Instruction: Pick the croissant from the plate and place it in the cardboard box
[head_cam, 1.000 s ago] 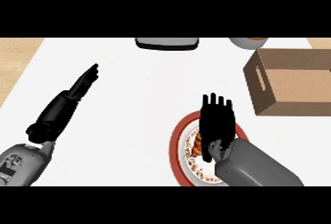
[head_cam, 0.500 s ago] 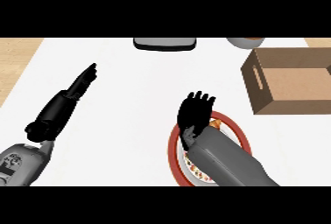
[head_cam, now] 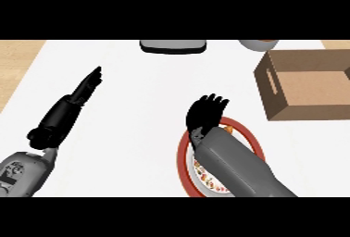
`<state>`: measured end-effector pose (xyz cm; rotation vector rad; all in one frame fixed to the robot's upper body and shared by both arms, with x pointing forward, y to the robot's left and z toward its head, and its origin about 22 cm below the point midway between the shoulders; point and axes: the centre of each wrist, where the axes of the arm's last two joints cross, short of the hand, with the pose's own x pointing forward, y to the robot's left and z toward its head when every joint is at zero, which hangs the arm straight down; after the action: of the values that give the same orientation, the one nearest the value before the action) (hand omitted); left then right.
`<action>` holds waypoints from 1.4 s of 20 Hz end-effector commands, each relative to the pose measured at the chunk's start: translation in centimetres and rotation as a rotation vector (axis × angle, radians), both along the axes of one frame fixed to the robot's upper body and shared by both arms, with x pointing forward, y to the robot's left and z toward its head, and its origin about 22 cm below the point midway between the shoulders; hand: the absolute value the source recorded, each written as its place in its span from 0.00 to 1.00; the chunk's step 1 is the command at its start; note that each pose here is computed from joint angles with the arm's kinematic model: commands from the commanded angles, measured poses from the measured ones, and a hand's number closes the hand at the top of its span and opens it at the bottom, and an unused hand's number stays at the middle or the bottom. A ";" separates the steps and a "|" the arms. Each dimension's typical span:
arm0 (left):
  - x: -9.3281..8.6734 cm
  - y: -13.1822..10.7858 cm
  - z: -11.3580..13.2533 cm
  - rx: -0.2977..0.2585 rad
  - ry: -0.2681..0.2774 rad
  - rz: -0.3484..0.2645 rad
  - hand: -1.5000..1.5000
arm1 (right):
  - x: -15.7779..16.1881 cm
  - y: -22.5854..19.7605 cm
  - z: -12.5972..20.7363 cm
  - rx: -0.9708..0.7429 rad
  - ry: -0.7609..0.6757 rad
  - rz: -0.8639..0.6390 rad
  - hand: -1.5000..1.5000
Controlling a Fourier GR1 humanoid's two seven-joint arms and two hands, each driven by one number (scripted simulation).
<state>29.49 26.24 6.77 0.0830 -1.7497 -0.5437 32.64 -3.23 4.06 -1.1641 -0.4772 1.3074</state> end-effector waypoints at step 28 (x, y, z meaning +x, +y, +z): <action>-0.6 1.4 0.3 0.012 -0.002 0.020 0.50 | -3.0 -1.5 -6.1 -0.168 0.091 -0.275 0.00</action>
<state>29.14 27.06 6.56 0.0988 -1.7443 -0.5341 31.57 -4.96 0.10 -1.1393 -0.3524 1.2833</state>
